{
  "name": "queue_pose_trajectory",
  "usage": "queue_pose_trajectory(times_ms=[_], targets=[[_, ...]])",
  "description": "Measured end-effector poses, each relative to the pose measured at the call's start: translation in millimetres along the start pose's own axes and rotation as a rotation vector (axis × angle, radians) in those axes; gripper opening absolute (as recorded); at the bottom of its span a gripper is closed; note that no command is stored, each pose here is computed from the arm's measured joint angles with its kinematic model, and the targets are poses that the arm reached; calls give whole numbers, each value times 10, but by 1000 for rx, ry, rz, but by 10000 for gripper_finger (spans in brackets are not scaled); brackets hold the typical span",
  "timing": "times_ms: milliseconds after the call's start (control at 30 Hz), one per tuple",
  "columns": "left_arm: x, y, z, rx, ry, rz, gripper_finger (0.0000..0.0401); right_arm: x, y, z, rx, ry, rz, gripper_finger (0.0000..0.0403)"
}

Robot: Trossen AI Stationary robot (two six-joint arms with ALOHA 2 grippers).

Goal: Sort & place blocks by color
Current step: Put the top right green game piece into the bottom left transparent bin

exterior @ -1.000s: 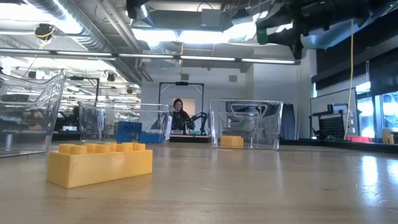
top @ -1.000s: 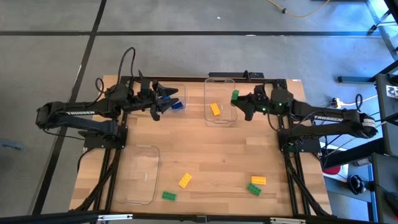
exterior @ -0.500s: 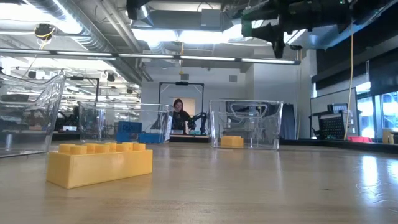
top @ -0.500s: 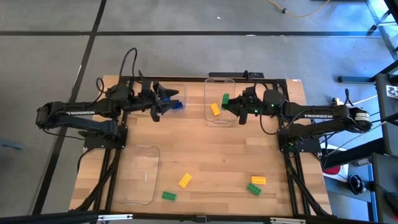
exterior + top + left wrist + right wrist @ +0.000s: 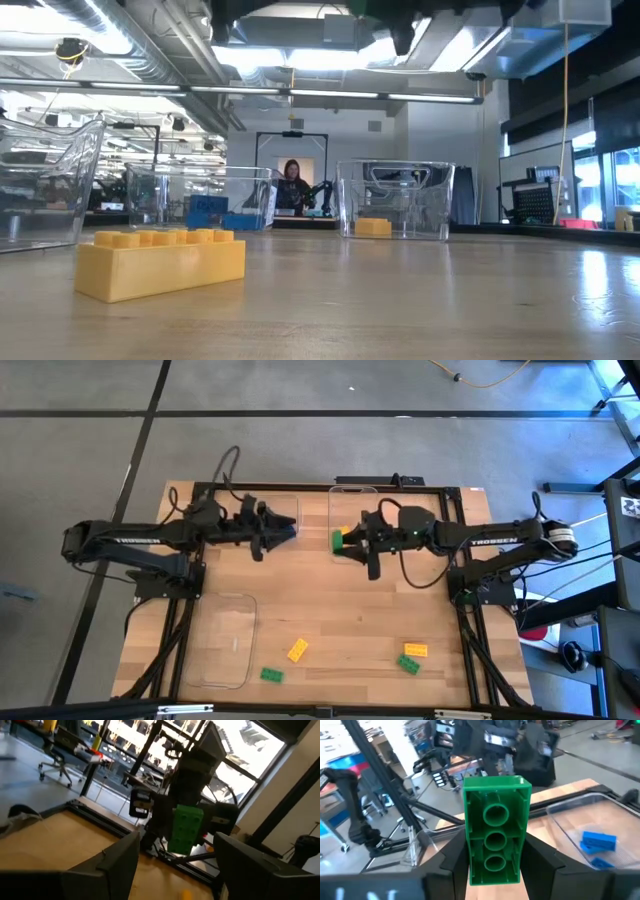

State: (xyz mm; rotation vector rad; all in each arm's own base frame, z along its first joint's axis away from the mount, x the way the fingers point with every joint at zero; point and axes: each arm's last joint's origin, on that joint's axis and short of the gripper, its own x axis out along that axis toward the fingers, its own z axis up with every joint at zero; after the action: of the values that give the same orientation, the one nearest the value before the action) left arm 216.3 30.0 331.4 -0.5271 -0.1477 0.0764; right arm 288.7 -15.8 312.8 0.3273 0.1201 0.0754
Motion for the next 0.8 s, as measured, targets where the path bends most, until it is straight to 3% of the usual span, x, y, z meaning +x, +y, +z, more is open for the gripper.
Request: queue_pose_trajectory(times_ms=[200, 500, 633, 800], targets=[[142, -178, -173, -28, 48, -11, 271, 77, 49, 55, -38, -4, 32, 136], [472, -521, -206, 289, 28, 29, 314, 344, 282, 127, -60, -21, 67, 136], [579, -559, -185, 353, 74, 45, 320, 478, 368, 142, -61, -6, 38, 136], [609, -573, -178, 354, 104, 13, 314, 586, 403, 128, -47, 6, 19, 136]])
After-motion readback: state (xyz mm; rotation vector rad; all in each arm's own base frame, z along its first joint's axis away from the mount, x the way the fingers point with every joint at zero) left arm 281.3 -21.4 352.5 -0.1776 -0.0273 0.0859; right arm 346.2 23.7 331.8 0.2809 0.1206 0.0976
